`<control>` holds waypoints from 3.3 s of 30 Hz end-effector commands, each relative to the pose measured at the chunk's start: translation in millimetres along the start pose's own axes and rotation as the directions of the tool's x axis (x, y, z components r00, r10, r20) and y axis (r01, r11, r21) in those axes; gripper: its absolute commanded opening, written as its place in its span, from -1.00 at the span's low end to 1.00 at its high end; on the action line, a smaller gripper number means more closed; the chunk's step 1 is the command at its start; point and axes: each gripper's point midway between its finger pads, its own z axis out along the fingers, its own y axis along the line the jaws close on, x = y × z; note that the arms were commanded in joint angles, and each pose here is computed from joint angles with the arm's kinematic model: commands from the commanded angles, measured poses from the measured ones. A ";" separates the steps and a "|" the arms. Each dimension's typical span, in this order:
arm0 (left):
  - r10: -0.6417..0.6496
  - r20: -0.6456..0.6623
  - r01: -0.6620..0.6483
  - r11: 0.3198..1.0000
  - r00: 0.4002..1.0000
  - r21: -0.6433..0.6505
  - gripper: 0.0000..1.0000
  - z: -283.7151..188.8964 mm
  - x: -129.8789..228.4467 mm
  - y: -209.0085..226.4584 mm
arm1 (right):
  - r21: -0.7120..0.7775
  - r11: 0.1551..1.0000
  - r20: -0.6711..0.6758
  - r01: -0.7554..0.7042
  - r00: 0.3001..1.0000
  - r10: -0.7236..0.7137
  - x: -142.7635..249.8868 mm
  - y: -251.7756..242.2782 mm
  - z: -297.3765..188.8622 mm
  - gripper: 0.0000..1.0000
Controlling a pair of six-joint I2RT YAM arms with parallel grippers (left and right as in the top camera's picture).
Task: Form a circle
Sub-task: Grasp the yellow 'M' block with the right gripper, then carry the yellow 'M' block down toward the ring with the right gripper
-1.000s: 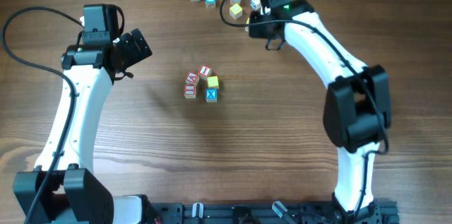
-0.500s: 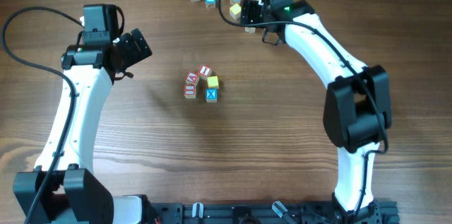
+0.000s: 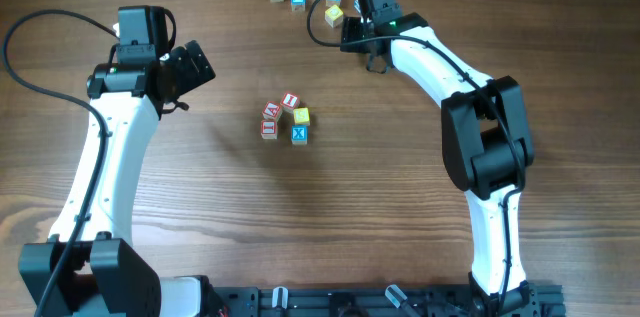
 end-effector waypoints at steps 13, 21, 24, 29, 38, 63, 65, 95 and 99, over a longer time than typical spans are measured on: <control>-0.015 0.024 0.015 1.000 1.000 -0.005 1.00 -5.6 -6.3 1.7 | 0.022 0.999 -0.004 -0.025 1.000 0.026 10.0 -0.7 13.8 0.20; -0.015 0.024 0.015 1.000 1.000 -0.005 1.00 -5.6 -6.3 1.7 | 0.026 0.998 -0.015 -0.049 0.999 0.050 16.9 -2.1 23.2 -0.04; -0.015 0.024 0.015 1.000 1.000 -0.005 1.00 -5.6 -6.4 1.6 | 0.024 0.998 -0.011 -0.049 0.999 0.050 15.8 -1.7 23.1 -0.11; -0.015 0.024 0.015 1.000 1.000 -0.005 1.00 -5.6 -6.3 1.7 | 0.024 0.999 -0.010 -0.039 0.999 0.039 15.4 -1.8 23.1 -0.17; -0.015 0.024 0.015 1.000 1.000 -0.005 1.00 -5.6 -6.3 1.7 | 0.022 0.996 0.019 0.091 0.996 -0.092 7.8 -0.3 23.2 0.03; -0.015 0.024 0.015 1.000 1.000 -0.005 1.00 -5.6 -6.4 1.6 | -0.007 0.995 0.158 0.104 0.982 -0.102 -51.3 16.1 -68.2 -0.54; -0.015 0.024 0.015 1.000 1.000 -0.005 1.00 -5.6 -6.3 1.7 | -0.009 0.995 0.161 0.102 0.982 -0.099 -56.1 16.4 -93.2 -0.54; -0.015 0.024 0.015 1.000 1.000 -0.005 1.00 -5.6 -6.3 1.7 | -0.036 0.999 -0.367 0.009 0.930 -0.022 101.5 14.7 -129.4 -0.64; -0.015 0.024 0.015 1.000 1.000 -0.005 1.00 -5.6 -6.4 1.6 | -0.031 0.998 -0.332 0.061 0.941 -0.068 115.6 13.0 -109.2 -0.62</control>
